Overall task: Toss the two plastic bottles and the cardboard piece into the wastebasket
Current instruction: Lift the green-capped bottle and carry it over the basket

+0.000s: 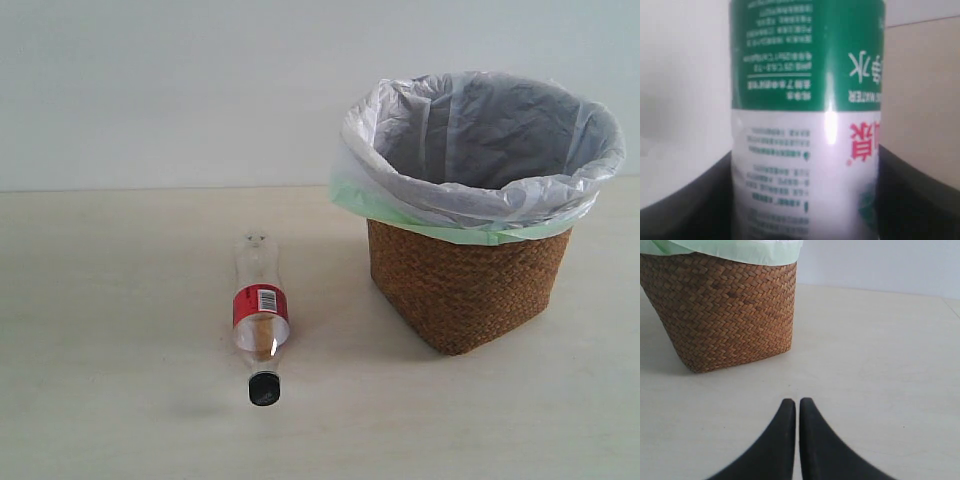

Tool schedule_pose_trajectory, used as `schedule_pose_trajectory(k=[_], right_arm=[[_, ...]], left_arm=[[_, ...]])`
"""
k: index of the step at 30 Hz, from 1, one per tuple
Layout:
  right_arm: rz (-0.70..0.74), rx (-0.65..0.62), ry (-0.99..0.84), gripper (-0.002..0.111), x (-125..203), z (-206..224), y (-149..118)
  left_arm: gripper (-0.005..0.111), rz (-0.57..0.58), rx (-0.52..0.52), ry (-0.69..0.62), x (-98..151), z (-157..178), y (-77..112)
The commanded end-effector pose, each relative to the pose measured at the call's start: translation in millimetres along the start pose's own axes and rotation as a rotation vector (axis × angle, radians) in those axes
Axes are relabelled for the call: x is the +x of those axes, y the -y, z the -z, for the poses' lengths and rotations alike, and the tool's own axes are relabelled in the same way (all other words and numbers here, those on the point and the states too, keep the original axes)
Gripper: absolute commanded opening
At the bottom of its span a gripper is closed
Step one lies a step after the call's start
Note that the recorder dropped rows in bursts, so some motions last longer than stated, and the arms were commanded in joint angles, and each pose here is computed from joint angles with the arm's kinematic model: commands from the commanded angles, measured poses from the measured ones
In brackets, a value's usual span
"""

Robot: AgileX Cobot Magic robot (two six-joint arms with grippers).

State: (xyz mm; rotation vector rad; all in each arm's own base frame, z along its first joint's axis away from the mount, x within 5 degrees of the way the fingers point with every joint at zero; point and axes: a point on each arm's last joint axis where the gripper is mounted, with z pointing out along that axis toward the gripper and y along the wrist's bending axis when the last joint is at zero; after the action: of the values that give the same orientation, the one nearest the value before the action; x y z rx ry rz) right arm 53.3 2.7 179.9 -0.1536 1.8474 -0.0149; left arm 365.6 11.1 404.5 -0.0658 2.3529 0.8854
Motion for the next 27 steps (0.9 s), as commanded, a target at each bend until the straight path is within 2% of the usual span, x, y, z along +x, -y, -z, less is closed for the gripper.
schedule_pose_trajectory(k=[1,3,7,11,14,17,21,24,26,27], right_arm=[[-0.001,0.005,0.010,0.000,-1,0,0],[-0.001,0.005,0.010,0.000,-1,0,0],[-0.001,0.005,0.010,0.000,-1,0,0],[-0.001,0.005,0.010,0.000,-1,0,0],[-0.001,0.005,0.010,0.000,-1,0,0],[-0.001,0.005,0.010,0.000,-1,0,0],[-0.001,0.005,0.010,0.000,-1,0,0],[-0.001,0.005,0.010,0.000,-1,0,0],[-0.001,0.005,0.010,0.000,-1,0,0],[-0.001,0.005,0.010,0.000,-1,0,0]], left_arm=[[0.004,0.041,0.026,0.010,3,11,-8.6],[0.004,0.059,0.075,-0.005,4,11,-3.5],[0.004,0.070,0.196,-0.085,8,-4,22.7],[0.004,0.021,0.387,-0.214,24,-21,71.0],[0.004,-0.016,0.622,-0.162,21,-14,111.0],[0.004,-0.034,0.962,-0.022,10,26,152.2],[0.004,-0.046,1.406,0.189,-18,106,186.3],[0.008,-0.013,1.592,0.311,-43,150,197.1],[0.024,-0.028,1.647,0.370,-54,169,204.5],[0.039,-0.038,1.666,0.381,-58,175,208.1]])
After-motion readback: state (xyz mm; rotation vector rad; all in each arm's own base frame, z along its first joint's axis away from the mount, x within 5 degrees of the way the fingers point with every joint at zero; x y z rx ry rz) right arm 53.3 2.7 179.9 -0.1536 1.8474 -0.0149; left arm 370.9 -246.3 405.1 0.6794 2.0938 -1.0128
